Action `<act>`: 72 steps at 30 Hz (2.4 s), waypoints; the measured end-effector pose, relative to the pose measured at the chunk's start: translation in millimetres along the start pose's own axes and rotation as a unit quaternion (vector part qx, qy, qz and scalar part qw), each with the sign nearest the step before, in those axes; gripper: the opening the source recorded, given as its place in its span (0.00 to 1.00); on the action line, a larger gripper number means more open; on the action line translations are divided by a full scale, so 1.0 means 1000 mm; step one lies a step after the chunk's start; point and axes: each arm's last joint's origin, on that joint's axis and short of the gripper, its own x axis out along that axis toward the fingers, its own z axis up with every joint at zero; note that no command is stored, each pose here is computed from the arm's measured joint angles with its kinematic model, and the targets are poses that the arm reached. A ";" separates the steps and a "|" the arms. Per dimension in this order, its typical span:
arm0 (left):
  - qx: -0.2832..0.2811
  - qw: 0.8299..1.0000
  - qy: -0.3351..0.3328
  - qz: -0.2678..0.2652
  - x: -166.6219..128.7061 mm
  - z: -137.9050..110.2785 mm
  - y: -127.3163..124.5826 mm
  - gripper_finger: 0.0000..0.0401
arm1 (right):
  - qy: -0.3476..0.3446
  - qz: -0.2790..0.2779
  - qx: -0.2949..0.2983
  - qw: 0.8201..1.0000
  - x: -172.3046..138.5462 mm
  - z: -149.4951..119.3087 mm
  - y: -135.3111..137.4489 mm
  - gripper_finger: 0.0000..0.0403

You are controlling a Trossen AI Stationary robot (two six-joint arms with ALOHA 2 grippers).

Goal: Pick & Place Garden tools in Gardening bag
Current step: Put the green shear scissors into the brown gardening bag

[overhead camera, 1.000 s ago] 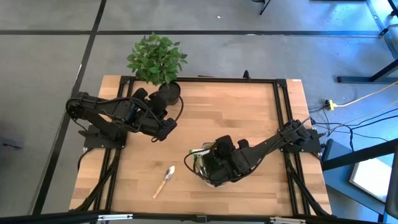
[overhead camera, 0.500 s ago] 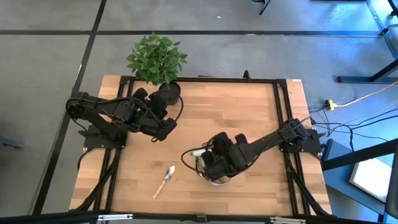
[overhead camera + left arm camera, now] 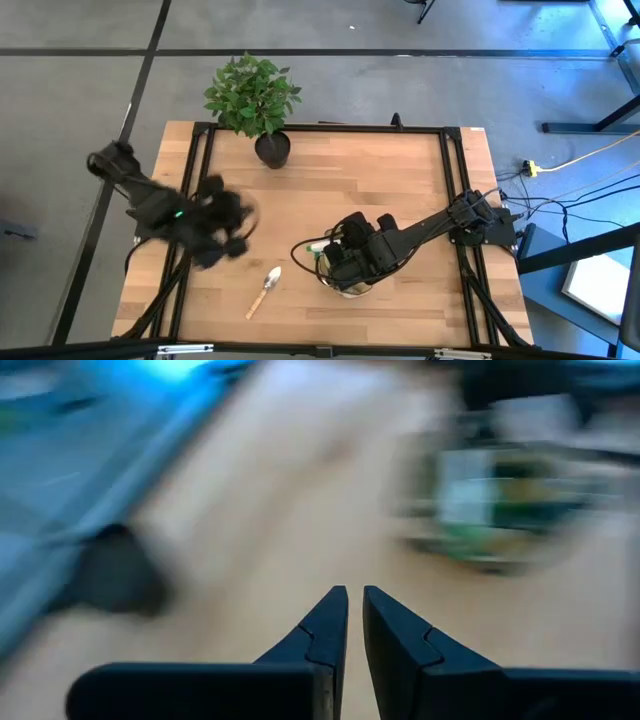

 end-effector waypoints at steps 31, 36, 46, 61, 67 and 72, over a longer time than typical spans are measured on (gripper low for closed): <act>-0.121 0.954 -0.063 -0.268 0.146 0.024 -0.129 0.08 | -0.070 0.119 0.007 0.990 -0.084 0.020 -0.060 0.15; -0.172 0.943 -0.019 -0.285 0.184 0.028 -0.122 0.08 | -0.071 0.142 -0.024 0.987 -0.099 0.014 -0.069 0.15; -0.182 0.943 -0.032 -0.276 0.223 0.048 -0.138 0.00 | -0.092 0.179 -0.069 0.977 -0.122 -0.012 -0.076 0.15; -0.160 0.976 0.036 -0.143 0.235 0.058 -0.145 0.20 | -0.118 0.199 -0.085 0.969 -0.135 -0.022 -0.084 0.15; -0.169 0.974 0.010 -0.151 0.204 0.068 -0.142 0.18 | -0.138 0.194 -0.128 0.963 -0.136 -0.023 -0.084 0.15; -0.172 0.978 0.003 -0.119 0.168 0.070 -0.131 0.14 | -0.151 0.186 -0.170 0.956 -0.136 -0.022 -0.084 0.15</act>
